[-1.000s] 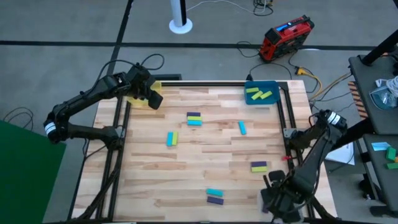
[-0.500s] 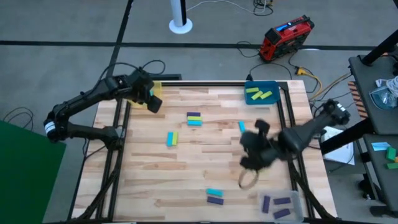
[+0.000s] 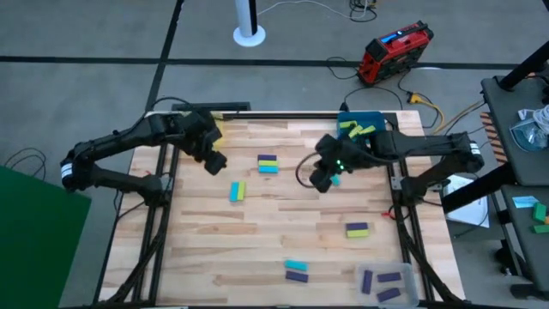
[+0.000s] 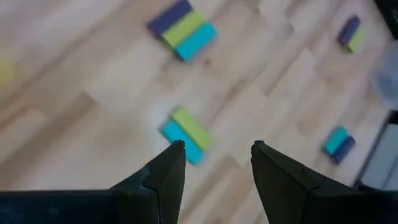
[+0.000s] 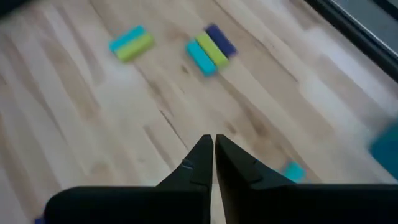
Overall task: Sort blocks
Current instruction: Put the light blue block into the yellow bin
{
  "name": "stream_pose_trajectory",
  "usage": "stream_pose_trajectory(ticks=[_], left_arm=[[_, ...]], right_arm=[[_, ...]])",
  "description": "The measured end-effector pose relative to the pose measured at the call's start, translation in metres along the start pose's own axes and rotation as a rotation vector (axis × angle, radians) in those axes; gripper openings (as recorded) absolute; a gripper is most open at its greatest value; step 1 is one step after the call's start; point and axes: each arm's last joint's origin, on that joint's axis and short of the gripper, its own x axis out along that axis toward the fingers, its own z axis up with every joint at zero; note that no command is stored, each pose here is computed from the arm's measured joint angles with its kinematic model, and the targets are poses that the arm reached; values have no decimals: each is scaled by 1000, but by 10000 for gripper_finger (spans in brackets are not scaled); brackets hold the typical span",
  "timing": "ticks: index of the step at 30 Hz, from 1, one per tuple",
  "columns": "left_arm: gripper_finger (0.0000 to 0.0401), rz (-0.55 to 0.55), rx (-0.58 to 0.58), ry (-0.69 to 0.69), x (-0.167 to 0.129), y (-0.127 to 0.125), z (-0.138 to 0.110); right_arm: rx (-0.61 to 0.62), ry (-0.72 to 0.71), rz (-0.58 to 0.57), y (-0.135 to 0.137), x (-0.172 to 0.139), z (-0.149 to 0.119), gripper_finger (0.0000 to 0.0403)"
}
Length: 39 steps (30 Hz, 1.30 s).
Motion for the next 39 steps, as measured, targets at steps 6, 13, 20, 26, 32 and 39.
stream_pose_trajectory(ticks=[6, 13, 20, 26, 32, 39], left_arm=[[162, -23, -58, 54, 4, -16, -11], [162, 47, -149, 38, 20, -39, -33], [109, 63, -278, -28, 68, -36, -52], [14, 252, -420, -41, 104, -12, -69], [19, 204, -397, -20, 127, -14, -68], [2, 278, -375, 39, 153, -11, -68]], right_arm=[[11, -91, 57, -11, 9, 21, 9], [25, -128, -37, -21, 16, 24, 12], [15, -138, -85, -32, 20, 29, 13], [1, -144, -116, -44, 22, 36, 13], [-5, -146, -142, -54, 24, 41, 13], [-20, -147, -152, -58, 25, 43, 13]])
